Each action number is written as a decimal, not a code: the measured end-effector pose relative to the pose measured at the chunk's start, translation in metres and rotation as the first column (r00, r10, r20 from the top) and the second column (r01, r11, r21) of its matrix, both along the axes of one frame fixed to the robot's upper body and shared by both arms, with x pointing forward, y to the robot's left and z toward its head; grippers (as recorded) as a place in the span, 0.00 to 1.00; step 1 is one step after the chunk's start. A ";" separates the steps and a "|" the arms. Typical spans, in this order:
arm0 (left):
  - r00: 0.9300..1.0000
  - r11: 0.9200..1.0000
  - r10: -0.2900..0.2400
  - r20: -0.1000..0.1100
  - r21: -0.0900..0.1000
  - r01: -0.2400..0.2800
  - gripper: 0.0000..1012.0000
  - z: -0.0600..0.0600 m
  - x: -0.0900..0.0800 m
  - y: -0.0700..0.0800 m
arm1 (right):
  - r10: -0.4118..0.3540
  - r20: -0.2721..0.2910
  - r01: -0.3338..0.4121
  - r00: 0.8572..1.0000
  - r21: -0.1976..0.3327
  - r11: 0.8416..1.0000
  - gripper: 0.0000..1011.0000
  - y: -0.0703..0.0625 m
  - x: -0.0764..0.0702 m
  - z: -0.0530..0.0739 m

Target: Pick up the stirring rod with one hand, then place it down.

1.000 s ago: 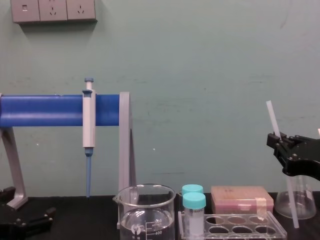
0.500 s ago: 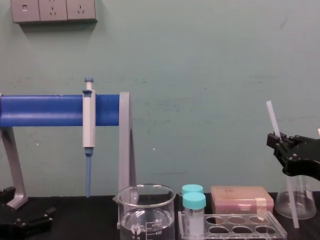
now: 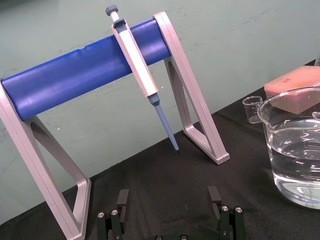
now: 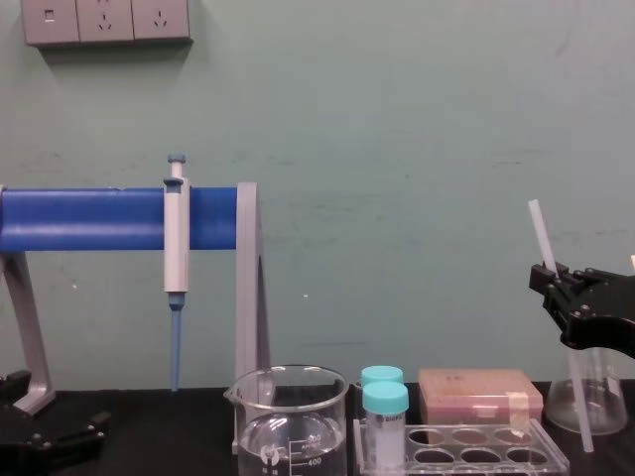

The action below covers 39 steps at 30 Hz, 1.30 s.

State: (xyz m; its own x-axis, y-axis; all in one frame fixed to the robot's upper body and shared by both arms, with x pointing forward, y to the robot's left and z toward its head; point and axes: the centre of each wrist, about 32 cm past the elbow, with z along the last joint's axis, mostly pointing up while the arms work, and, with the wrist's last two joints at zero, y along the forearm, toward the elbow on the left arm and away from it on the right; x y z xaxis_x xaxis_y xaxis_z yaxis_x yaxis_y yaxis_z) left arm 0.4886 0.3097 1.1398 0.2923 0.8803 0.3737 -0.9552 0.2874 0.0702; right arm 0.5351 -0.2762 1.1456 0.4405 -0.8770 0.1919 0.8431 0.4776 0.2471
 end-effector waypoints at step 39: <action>1.000 1.000 0.000 0.000 0.000 0.000 0.99 0.000 0.000 0.000 | 0.171 0.073 -0.169 0.983 -0.034 0.985 0.07 0.002 0.040 -0.002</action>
State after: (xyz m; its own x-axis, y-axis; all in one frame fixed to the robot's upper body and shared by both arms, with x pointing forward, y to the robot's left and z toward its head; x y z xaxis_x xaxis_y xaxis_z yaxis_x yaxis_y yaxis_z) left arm 0.4886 0.3097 1.1398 0.2923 0.8803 0.3738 -0.9552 0.2874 0.0702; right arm 0.5752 -0.2745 1.1441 0.5660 -0.7846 0.2533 0.7286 0.6198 0.2916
